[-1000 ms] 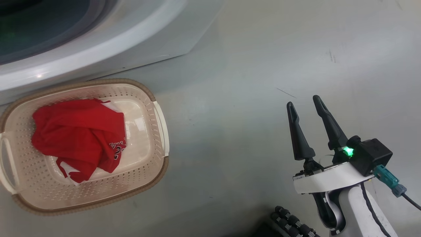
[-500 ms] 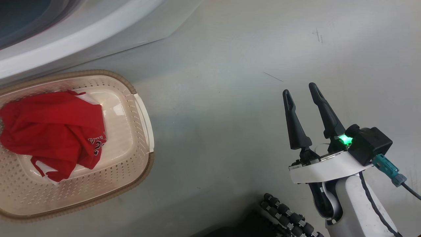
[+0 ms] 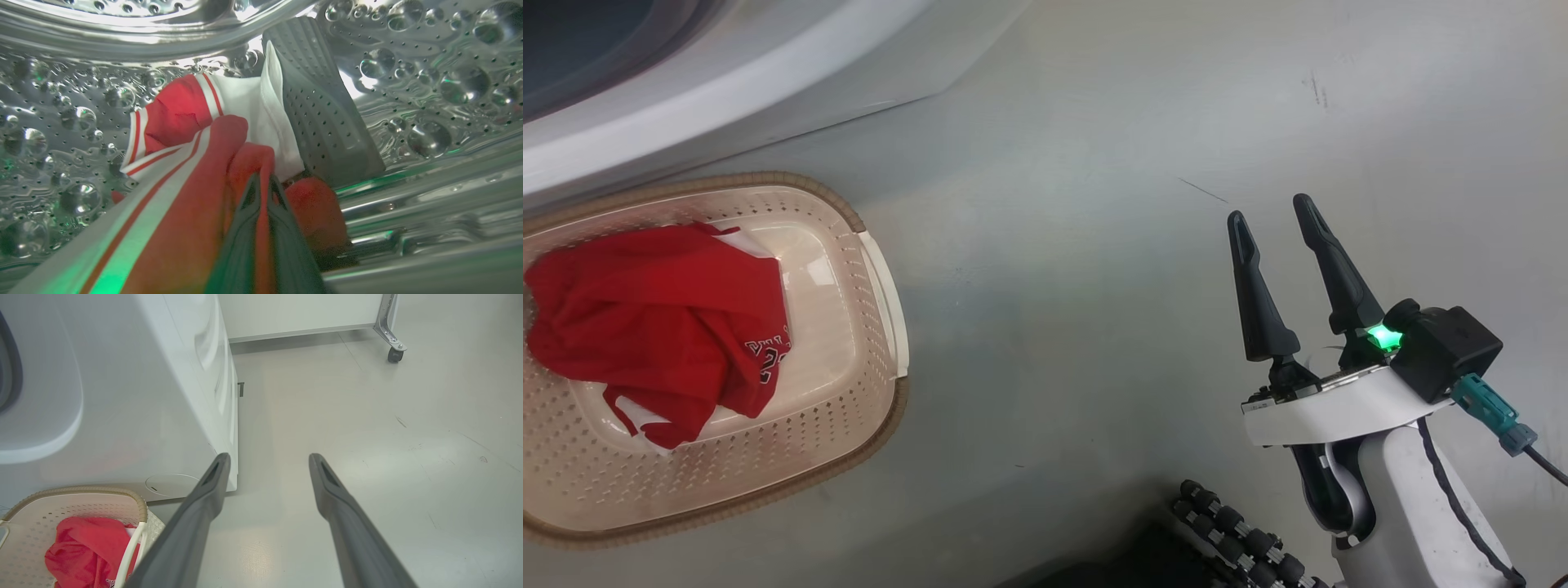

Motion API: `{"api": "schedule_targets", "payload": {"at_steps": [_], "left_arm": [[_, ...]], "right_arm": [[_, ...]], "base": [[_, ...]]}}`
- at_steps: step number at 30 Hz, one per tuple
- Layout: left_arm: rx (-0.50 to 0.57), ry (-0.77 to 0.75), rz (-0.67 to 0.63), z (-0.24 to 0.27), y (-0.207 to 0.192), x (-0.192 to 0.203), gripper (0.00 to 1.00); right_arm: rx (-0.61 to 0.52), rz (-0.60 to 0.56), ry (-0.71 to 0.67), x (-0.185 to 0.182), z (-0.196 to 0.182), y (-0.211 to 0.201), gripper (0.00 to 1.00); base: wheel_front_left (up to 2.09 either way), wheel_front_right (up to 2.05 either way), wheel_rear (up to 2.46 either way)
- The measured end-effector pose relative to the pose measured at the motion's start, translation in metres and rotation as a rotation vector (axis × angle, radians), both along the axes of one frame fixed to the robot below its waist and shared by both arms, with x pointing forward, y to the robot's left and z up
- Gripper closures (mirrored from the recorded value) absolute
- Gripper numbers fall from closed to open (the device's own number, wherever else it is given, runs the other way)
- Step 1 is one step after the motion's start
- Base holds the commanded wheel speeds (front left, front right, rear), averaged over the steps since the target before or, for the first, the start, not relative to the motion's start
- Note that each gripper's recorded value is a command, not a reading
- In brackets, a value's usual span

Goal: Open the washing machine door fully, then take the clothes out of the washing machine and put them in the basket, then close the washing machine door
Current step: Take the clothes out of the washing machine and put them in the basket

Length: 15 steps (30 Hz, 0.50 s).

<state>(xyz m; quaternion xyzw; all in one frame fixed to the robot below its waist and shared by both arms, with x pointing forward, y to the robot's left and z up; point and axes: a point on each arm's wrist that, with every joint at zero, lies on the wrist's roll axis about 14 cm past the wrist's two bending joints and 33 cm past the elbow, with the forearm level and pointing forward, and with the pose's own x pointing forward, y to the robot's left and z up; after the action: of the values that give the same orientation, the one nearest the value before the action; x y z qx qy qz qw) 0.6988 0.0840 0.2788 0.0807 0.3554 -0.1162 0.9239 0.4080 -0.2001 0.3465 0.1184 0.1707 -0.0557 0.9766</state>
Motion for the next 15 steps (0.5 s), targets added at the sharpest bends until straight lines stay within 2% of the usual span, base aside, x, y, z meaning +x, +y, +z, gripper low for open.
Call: {"api": "schedule_targets", "payload": {"at_steps": [10,15], "left_arm": [[-0.078,-0.157,-0.012,0.032,-0.017,0.012,1.0],[-0.12,-0.272,0.038,0.053,-0.004,0.02,1.0]], "right_arm": [[-0.016,-0.01,-0.021,0.009,0.002,-0.005,0.0],[-0.003,0.009,-0.022,0.013,-0.002,0.002,0.0]], "base": [[0.0,0.0,0.0],[0.0,0.0,0.0]]}}
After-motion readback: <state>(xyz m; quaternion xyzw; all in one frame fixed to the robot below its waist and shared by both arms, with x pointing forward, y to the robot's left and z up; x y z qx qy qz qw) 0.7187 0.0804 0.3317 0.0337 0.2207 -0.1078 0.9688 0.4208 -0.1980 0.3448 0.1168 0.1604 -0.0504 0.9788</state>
